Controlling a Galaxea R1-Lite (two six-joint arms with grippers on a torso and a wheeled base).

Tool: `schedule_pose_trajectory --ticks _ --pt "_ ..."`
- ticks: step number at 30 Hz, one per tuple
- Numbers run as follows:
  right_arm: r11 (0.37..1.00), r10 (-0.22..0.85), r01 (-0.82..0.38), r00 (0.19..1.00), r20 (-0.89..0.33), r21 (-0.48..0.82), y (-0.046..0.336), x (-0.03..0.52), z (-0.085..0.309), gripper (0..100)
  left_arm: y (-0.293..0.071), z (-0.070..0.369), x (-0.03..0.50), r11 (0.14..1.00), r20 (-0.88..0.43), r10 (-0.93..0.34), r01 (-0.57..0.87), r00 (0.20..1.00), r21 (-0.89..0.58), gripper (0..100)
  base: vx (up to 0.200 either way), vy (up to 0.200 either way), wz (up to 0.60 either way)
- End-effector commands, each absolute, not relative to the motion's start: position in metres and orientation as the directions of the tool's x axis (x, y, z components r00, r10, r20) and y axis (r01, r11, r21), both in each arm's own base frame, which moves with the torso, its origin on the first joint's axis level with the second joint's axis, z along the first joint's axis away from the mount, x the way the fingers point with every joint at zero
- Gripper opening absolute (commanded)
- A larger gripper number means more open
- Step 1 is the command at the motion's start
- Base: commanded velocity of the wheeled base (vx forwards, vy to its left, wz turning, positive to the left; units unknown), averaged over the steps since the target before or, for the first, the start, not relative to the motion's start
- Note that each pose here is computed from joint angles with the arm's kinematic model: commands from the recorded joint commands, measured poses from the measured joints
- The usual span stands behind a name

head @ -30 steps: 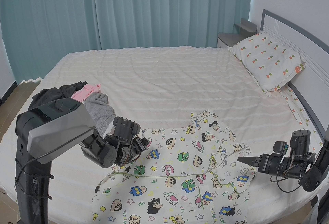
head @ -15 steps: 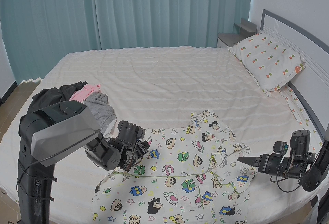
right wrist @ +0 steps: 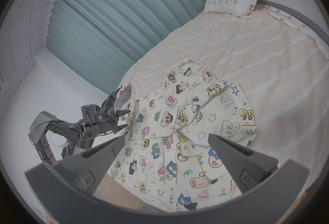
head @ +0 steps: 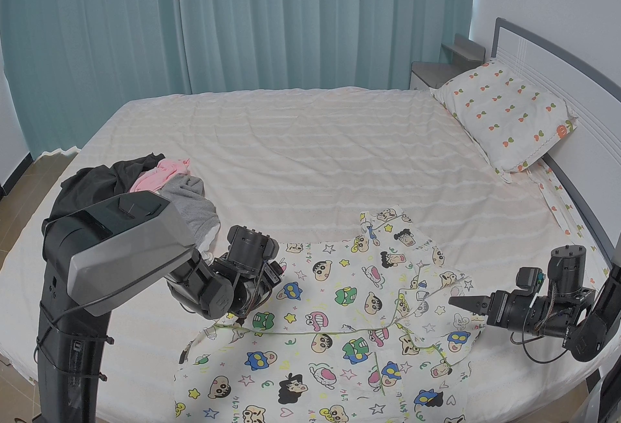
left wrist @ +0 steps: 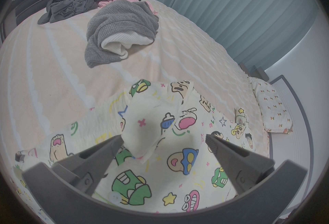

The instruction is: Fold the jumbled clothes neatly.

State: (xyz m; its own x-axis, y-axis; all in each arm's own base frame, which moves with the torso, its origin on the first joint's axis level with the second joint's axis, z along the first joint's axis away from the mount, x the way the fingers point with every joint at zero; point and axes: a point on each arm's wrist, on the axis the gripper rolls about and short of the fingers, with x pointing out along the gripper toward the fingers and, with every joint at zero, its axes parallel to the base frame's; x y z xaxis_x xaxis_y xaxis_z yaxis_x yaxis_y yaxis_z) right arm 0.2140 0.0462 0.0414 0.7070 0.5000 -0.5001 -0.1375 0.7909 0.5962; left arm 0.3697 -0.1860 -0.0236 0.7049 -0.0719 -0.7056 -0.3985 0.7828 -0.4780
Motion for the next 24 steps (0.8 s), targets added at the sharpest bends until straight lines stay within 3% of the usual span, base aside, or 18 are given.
schedule_pose_trajectory --ticks 1,12,24 --pt "0.791 0.500 -0.138 0.709 -0.498 0.596 0.046 0.214 0.042 100 -0.187 -0.028 0.370 0.786 -0.708 -0.057 -0.406 0.704 -0.467 0 0.000 0.000 0.00" --pt "0.790 0.500 -0.140 0.710 -0.496 0.596 0.046 0.213 0.043 100 -0.173 -0.004 0.376 0.763 -0.663 -0.015 -0.420 0.749 -0.491 0 0.000 0.000 0.00" --pt "0.790 0.504 -0.144 0.706 -0.497 0.596 0.047 0.213 0.042 100 -0.118 0.017 0.411 0.785 -0.573 0.047 -0.385 0.819 -0.485 0 0.000 0.000 0.00"
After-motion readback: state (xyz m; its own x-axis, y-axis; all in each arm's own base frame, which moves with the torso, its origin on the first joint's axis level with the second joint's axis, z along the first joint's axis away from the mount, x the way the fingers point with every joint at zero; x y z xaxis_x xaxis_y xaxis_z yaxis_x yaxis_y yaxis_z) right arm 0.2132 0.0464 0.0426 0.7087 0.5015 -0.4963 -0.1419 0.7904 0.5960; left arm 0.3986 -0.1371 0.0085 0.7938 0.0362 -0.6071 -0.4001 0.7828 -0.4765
